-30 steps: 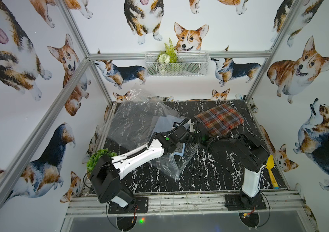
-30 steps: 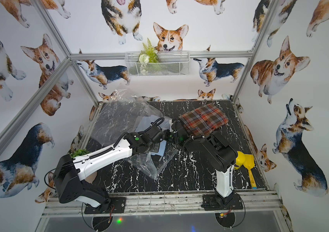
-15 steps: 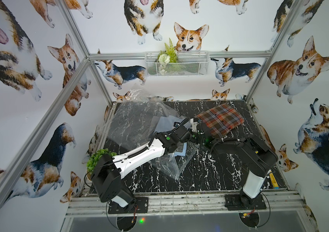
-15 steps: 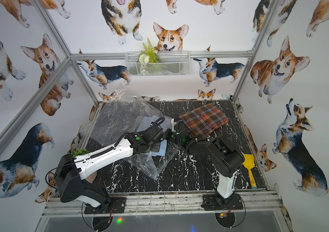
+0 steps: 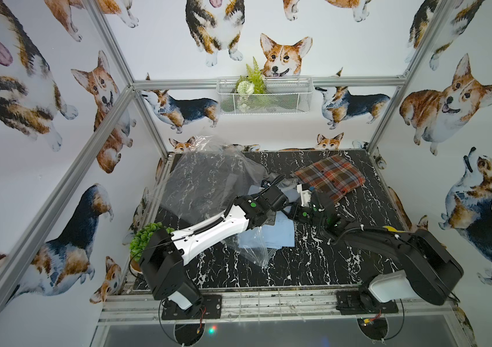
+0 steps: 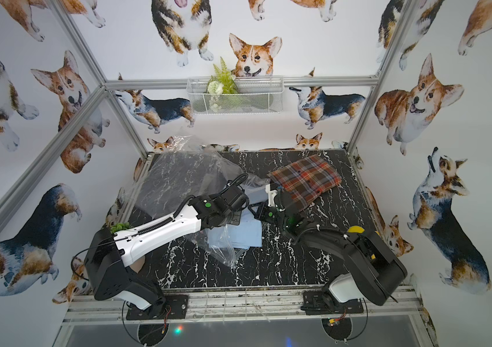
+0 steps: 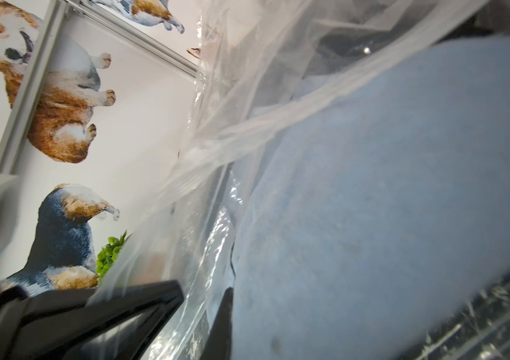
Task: Take the shirt out of the vacuum bag
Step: Take out the shirt from the vacuum bag.
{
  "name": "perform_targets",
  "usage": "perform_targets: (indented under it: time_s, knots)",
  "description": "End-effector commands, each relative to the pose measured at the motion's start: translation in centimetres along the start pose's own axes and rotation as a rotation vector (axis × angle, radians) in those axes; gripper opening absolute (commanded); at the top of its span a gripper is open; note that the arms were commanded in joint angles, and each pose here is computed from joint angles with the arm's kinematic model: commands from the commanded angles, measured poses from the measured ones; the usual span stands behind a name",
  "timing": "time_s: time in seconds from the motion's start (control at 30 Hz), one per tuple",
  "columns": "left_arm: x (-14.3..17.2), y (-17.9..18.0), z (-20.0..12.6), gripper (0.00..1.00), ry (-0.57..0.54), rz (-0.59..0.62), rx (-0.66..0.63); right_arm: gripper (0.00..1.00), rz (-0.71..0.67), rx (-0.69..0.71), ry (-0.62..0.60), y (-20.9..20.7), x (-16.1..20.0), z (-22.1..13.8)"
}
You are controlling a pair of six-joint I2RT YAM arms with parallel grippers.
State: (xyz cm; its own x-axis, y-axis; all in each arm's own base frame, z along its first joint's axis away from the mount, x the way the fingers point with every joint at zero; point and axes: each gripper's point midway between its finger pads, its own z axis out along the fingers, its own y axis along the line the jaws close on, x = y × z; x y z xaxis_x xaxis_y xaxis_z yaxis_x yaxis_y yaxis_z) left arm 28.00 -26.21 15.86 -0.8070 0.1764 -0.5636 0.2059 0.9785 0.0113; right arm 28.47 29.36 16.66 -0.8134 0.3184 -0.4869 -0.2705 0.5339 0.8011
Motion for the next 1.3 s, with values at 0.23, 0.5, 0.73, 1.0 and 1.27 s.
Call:
perform_targets:
  time_s: [0.23, 0.5, 0.73, 1.0, 1.27]
  knots:
    - [-0.1, 1.2, 0.0, 0.00, -0.010, -0.030, -0.024, 0.00, -0.144, 0.097, -0.102, 2.8, -1.4, -10.5]
    - [0.4, 1.0, 0.1, 0.00, 0.002, -0.034, -0.003, 0.00, -0.226, 0.167, -0.256, 4.9, -4.7, -17.7]
    - [0.7, 1.0, -0.3, 0.00, 0.007, -0.042, 0.013, 0.00, -0.118, 0.184, -0.315, 3.9, -9.5, -19.4]
    - [1.1, 1.4, -0.4, 0.00, 0.009, -0.040, 0.008, 0.00, 0.048, 0.118, -0.393, 2.3, -17.9, -19.4]
    - [1.3, 0.8, 0.1, 0.00, 0.024, -0.040, 0.024, 0.00, 0.095, 0.146, -0.504, -0.4, -25.4, -17.6]
